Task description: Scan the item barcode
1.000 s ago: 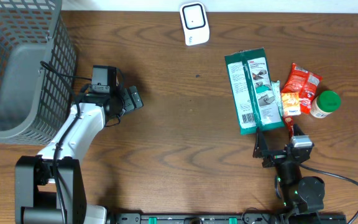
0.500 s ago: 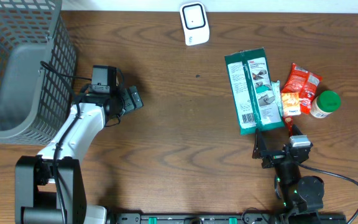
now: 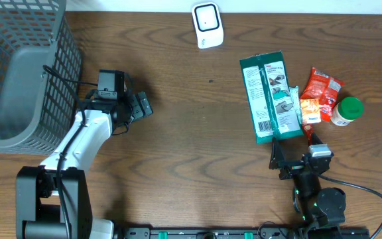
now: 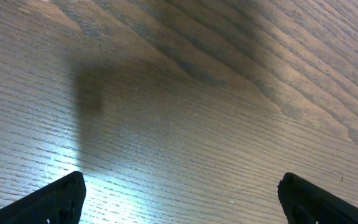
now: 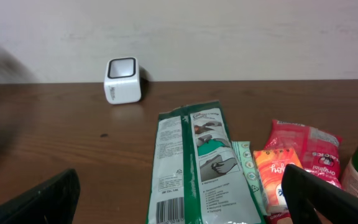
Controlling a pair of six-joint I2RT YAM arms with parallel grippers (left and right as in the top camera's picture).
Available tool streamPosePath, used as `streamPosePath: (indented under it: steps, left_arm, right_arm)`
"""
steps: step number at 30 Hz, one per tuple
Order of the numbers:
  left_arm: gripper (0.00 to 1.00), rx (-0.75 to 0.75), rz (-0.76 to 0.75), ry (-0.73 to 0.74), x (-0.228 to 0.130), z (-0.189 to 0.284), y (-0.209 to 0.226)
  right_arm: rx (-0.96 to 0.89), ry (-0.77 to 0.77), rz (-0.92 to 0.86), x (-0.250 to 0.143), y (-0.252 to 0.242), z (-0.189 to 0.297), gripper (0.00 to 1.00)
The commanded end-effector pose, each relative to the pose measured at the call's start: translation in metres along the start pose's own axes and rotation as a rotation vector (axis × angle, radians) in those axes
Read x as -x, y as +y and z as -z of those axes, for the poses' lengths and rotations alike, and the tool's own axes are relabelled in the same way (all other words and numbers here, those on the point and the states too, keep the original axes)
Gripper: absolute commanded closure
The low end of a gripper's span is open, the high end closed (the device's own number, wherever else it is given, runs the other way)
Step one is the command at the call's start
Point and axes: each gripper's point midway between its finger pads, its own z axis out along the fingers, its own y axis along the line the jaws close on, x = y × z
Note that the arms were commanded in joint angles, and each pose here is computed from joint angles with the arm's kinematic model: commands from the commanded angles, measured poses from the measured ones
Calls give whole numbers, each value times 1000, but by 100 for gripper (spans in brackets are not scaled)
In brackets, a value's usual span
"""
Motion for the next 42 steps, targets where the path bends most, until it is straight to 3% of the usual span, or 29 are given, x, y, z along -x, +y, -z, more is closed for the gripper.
streamPosePath:
  steps: [1, 7, 12, 19, 22, 32, 39, 42]
  left_arm:
    - [0, 6, -2, -4, 0, 1, 2]
    - [0, -80, -20, -168, 26, 58, -17]
    - [0, -215, -62, -454, 46, 163, -38]
    - [0, -383, -117, -858, 25, 314, -39]
    - [0, -407, -140, -935, 7, 342, -32]
    - [0, -271, -95, -822, -82, 323, 31]
    - [0, -283, -96, -848, -99, 300, 43]
    - [0, -320, -100, -923, -91, 294, 39]
  right_arm:
    - [-3, 0, 13, 0, -1, 0, 1]
    - [-3, 0, 13, 0, -1, 0, 1]
    - [-3, 0, 13, 0, -1, 0, 1]
    - [-3, 0, 13, 0, -1, 0, 1]
    - [-3, 0, 13, 0, -1, 0, 1]
    - [-3, 0, 13, 0, -1, 0, 1]
    - [-3, 0, 13, 0, -1, 0, 1]
    - [-3, 0, 13, 0, -1, 0, 1]
